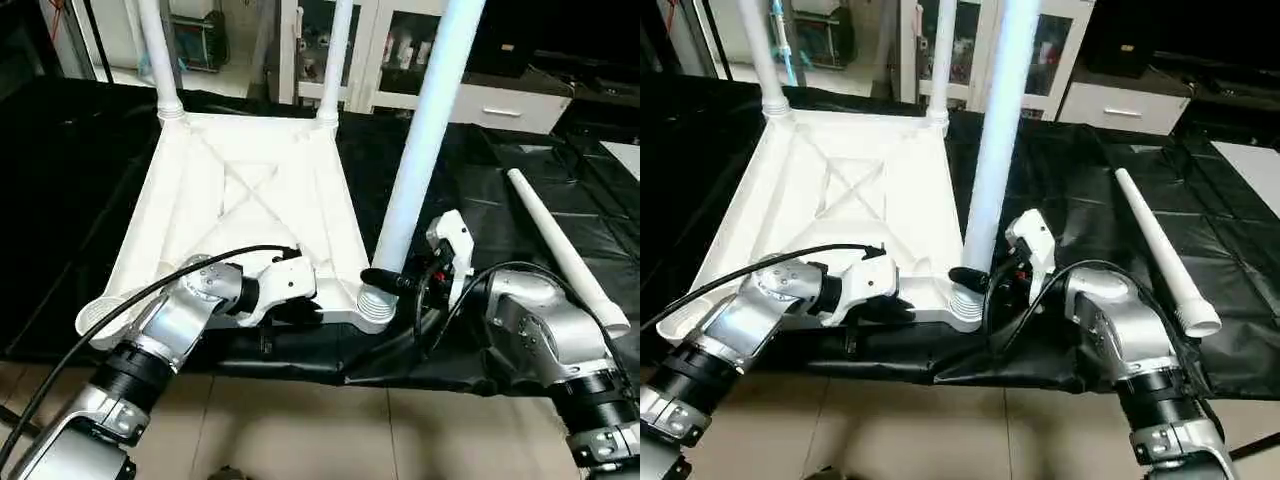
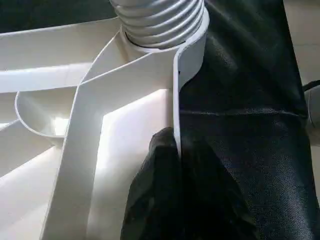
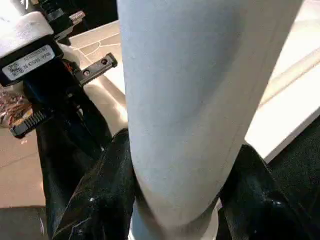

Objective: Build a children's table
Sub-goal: Insert table leg to table base

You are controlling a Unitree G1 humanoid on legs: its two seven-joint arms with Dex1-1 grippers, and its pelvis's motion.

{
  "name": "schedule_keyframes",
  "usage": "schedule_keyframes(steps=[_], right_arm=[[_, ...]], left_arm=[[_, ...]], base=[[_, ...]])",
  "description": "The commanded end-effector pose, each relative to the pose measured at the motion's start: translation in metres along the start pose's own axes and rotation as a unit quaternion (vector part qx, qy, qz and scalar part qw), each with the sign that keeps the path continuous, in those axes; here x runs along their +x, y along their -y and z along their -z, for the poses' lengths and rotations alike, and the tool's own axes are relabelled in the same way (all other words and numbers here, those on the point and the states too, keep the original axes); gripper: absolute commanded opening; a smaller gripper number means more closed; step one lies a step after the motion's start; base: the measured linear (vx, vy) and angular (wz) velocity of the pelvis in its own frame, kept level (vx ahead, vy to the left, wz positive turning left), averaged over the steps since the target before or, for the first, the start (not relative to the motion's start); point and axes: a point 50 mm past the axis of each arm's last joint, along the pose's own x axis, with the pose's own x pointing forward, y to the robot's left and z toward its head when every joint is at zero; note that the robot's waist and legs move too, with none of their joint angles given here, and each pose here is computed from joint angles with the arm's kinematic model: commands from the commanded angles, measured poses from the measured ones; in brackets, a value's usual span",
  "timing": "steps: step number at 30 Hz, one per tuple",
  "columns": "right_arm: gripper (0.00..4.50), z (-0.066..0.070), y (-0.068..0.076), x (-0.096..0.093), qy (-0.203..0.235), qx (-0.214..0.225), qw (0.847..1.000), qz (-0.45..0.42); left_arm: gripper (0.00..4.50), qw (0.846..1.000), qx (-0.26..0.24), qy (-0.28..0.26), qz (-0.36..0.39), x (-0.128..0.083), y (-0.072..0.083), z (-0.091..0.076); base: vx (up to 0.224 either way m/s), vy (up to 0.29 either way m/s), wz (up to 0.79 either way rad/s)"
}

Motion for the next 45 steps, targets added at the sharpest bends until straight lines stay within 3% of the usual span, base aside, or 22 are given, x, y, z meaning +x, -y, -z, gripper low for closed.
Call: schedule_keyframes(steps=[1, 9, 20, 29, 45], right_arm=[[1.86, 0.011, 0.003, -0.002, -0.038, -0.001, 0.999, 0.006], [1.86, 0.007, -0.001, 0.017, -0.037, -0.004, 0.999, -0.024], [1.86, 0.01, 0.014, 0.012, 0.002, 0.035, 0.998, 0.045], [1.86, 0.028, 0.014, -0.01, 0.022, 0.061, 0.994, 0.092], [1.86, 0.058, -0.013, -0.021, 0.065, 0.082, 0.983, 0.149]], left_arm=[[0.0, 0.999, -0.001, -0.027, 0.019, 0.008, 0.008, 0.007], [0.0, 0.999, -0.001, -0.033, 0.019, 0.007, 0.006, 0.007], [0.0, 0.999, -0.003, -0.031, 0.011, 0.007, 0.005, 0.008], [0.0, 0.999, -0.007, -0.03, -0.008, 0.006, 0.001, 0.008], [0.0, 0.996, -0.027, -0.029, -0.074, 0.004, -0.016, 0.008]], base=[[0.0, 0.0, 0.0], [0.0, 0.0, 0.0], [0.0, 0.0, 0.0], [0.0, 0.0, 0.0], [0.0, 0.0, 0.0]])
